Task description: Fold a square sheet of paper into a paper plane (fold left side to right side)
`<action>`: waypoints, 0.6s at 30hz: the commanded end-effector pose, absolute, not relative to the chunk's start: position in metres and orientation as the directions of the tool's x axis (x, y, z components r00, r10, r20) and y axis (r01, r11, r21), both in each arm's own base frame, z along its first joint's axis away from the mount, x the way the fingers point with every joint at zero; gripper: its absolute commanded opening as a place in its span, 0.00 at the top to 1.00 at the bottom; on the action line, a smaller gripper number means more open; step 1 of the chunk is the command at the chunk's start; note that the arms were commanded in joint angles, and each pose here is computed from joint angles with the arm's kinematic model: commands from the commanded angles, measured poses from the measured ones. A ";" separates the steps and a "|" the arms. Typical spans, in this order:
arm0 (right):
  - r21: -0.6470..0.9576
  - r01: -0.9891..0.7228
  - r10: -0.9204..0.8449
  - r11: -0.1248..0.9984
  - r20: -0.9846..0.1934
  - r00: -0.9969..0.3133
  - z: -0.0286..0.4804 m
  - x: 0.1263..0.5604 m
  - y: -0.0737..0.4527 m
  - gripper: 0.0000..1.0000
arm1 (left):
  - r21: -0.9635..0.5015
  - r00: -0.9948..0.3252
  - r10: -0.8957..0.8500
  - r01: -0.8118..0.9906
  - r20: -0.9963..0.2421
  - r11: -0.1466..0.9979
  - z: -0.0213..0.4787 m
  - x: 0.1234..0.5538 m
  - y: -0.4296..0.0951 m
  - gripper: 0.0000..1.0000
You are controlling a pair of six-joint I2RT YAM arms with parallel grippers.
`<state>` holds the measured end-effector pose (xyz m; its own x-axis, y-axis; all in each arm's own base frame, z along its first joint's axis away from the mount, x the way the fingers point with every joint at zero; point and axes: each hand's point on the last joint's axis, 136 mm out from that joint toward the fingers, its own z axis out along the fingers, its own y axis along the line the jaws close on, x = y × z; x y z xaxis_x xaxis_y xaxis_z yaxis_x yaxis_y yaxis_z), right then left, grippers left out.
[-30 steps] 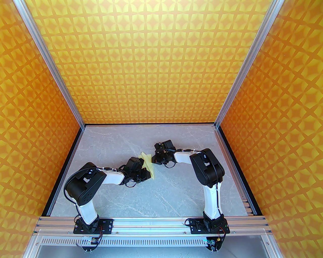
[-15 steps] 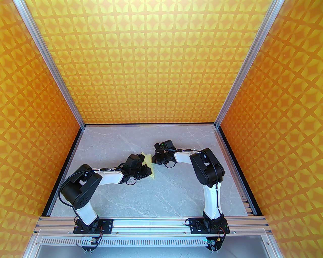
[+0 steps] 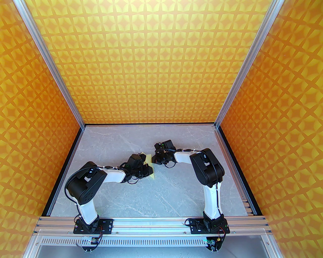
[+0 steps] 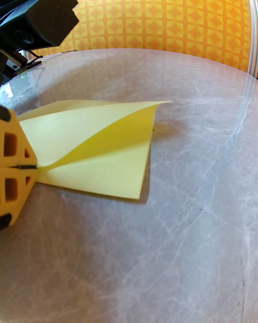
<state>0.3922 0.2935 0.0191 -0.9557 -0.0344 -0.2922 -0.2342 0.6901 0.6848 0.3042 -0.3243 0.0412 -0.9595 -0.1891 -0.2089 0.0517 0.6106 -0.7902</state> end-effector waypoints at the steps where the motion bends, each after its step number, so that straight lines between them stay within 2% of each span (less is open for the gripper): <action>1: 0.658 -0.214 -0.053 0.722 -0.255 -0.965 -0.004 0.387 0.289 1.00 | -0.806 -0.963 -0.180 0.060 -0.203 0.589 0.041 0.306 -0.333 0.94; 18: 0.659 -0.210 -0.052 0.722 -0.252 -0.966 -0.005 0.386 0.289 1.00 | -0.809 -0.966 -0.184 0.040 -0.181 0.587 0.030 0.304 -0.334 0.94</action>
<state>0.3920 0.2935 0.0188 -0.9560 -0.0346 -0.2914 -0.2338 0.6901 0.6850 0.3048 -0.3279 0.0294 -0.9636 -0.1911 -0.1872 0.0359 0.6012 -0.7983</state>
